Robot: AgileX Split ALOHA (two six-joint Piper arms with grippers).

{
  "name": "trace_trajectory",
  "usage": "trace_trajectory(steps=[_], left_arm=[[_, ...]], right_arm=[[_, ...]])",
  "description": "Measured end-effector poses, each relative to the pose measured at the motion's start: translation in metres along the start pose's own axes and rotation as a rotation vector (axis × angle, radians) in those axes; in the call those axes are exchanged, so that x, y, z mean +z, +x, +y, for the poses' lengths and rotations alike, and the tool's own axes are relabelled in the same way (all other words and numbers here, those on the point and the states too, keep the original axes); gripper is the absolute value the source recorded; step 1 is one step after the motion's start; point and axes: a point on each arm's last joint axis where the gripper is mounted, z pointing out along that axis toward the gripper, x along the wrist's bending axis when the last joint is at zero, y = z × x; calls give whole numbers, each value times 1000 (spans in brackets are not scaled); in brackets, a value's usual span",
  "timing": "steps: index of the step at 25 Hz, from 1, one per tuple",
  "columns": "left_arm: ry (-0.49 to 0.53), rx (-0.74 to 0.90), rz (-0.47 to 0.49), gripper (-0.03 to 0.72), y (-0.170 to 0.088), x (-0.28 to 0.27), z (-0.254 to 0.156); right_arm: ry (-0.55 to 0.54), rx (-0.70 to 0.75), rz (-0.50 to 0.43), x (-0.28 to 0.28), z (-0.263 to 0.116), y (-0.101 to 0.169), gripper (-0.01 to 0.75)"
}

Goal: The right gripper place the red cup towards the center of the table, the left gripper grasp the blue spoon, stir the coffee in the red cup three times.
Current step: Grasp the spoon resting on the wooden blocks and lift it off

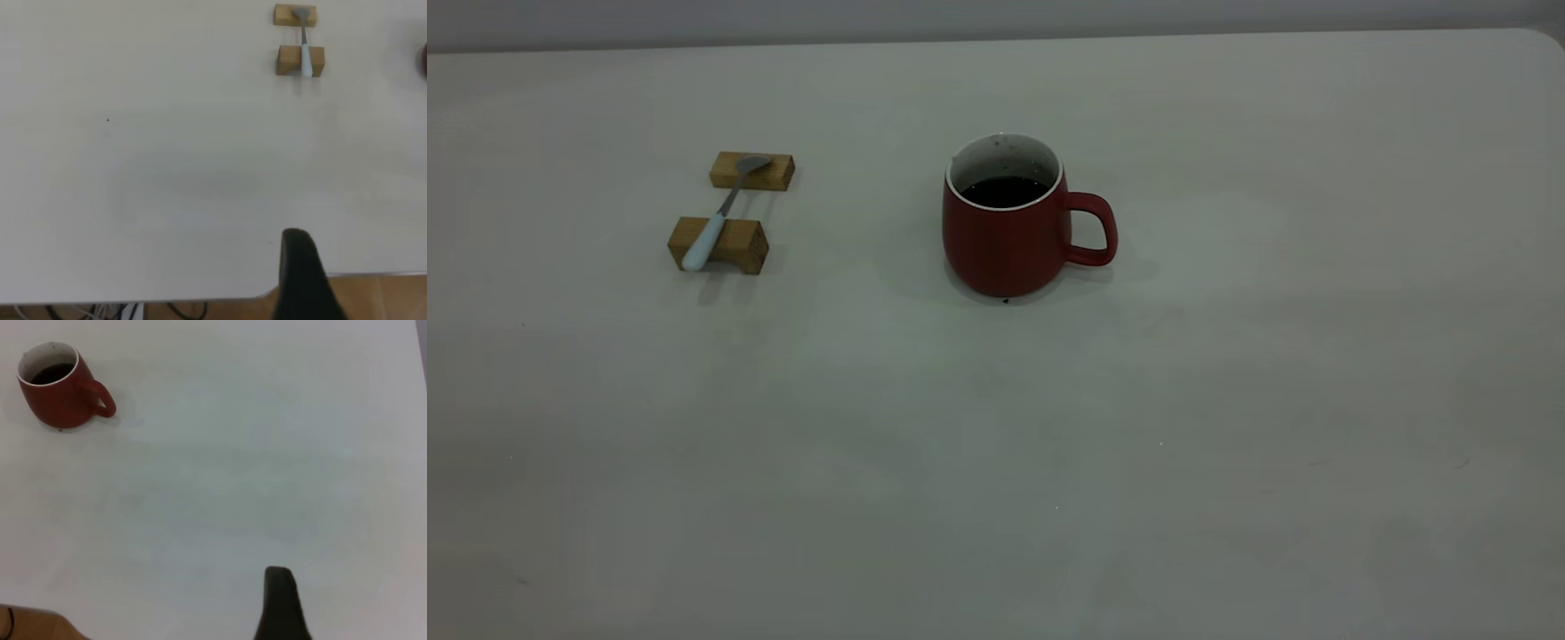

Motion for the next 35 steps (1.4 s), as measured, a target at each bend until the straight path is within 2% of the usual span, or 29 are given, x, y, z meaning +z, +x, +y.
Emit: trace_trajectory(steps=[10,12,16,21,26,30,35], left_arm=[[-8,-5,29,515,3,-2,6],[-21,-5,22,515,2,-5,22],[44,2,14,517,-1,10,71],[218,10,-3,579,-8,82,127],[362,19,-49,650,-22,175,161],[493,69,-76,658,-43,258,171],[640,118,-103,658,-74,353,158]], right_arm=[[0,0,0,0,0,0,587],[0,0,0,0,0,0,587],[0,0,0,0,0,0,587],[0,0,0,0,0,0,587],[0,0,0,0,0,0,587],[0,0,0,0,0,0,587],[0,0,0,0,0,0,587]])
